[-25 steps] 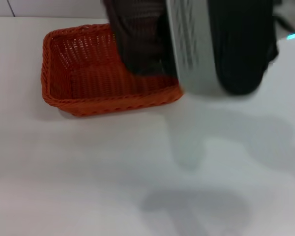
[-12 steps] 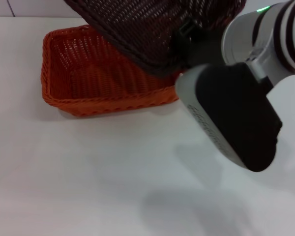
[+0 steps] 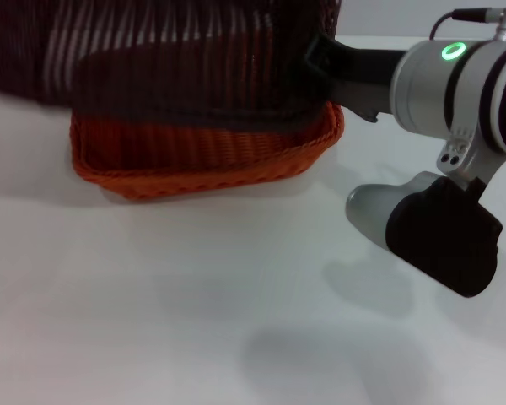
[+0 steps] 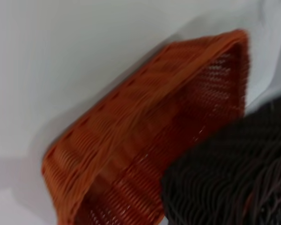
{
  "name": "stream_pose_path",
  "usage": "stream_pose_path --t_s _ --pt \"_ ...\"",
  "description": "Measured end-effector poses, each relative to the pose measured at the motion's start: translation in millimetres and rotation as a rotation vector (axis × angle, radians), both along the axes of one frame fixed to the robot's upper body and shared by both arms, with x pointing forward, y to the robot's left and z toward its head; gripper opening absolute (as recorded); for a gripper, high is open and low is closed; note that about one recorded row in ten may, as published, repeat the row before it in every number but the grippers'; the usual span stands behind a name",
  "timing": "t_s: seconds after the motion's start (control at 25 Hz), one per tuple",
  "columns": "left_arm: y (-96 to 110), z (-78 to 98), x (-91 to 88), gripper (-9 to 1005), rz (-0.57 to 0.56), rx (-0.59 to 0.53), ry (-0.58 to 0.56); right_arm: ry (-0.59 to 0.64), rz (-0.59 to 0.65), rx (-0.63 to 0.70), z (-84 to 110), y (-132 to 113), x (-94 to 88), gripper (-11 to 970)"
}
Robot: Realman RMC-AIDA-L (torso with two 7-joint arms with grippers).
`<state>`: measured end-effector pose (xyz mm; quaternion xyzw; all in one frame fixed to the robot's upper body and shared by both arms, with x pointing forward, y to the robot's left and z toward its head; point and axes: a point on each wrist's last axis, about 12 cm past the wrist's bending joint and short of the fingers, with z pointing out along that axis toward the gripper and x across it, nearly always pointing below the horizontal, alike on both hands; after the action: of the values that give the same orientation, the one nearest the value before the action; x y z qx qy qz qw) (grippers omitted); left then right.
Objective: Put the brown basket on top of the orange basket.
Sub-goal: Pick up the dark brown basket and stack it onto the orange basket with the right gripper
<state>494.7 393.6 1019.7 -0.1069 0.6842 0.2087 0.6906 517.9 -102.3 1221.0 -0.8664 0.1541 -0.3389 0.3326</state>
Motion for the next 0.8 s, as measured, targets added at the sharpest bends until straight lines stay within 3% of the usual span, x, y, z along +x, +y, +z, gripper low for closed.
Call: stream_pose_path --t_s 0.32,0.8 --pt "0 -1.5 0.1 837 0.0 -0.008 0.009 -0.036 -0.015 -0.048 -7.1 -17 13.8 205" --pt "-1 -4.2 -0.5 838 -0.001 -0.026 0.019 0.011 -0.014 -0.075 -18.8 -26 31.1 217"
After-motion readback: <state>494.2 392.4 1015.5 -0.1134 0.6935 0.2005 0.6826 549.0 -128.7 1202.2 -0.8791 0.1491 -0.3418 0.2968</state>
